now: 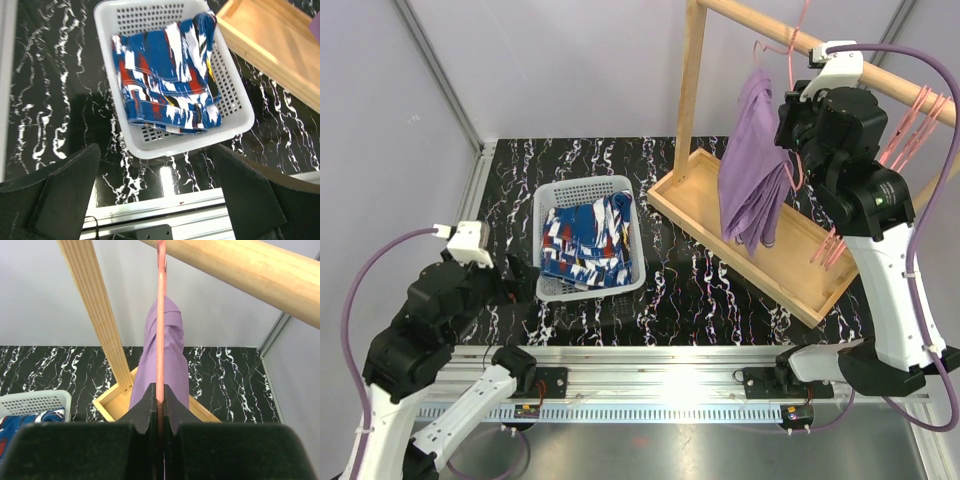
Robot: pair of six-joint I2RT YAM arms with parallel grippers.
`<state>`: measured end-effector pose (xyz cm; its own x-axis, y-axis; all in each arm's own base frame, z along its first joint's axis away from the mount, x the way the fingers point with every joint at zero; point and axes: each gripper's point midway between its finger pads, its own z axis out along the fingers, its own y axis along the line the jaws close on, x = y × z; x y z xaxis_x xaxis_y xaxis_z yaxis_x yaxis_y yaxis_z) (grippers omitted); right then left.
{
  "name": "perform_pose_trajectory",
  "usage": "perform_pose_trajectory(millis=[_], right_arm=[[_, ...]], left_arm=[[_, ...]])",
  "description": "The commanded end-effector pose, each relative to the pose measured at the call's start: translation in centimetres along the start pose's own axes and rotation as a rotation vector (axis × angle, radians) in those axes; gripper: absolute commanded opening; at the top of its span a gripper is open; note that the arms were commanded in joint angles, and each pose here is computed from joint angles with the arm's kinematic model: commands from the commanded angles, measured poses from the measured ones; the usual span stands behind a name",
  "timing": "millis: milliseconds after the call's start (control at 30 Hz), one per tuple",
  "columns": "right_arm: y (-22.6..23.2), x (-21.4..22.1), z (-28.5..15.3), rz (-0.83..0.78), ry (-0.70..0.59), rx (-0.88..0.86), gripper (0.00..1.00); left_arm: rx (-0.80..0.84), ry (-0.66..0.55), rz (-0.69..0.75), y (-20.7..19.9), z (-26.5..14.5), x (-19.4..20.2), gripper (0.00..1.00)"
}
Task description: Remove the trousers from the hanger
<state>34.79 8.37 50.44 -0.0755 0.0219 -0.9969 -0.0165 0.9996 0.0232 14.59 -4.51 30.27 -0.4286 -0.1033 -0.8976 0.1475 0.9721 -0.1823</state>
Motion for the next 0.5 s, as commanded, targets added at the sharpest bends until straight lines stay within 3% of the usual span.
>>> perform_pose_trajectory(millis=[0, 467], right_arm=[[-0.1, -6.2, -2.8, 0.071, -0.204, -0.058, 0.0], [0.9, -6.9, -6.4, 0.146, -0.186, -0.179, 0.0]], left_arm=[[0.094, -0.03, -0.004, -2.2, 1.7, -1.0, 0.99], [0.197, -0.048, -0.018, -5.7, 5.1, -3.5, 0.99]])
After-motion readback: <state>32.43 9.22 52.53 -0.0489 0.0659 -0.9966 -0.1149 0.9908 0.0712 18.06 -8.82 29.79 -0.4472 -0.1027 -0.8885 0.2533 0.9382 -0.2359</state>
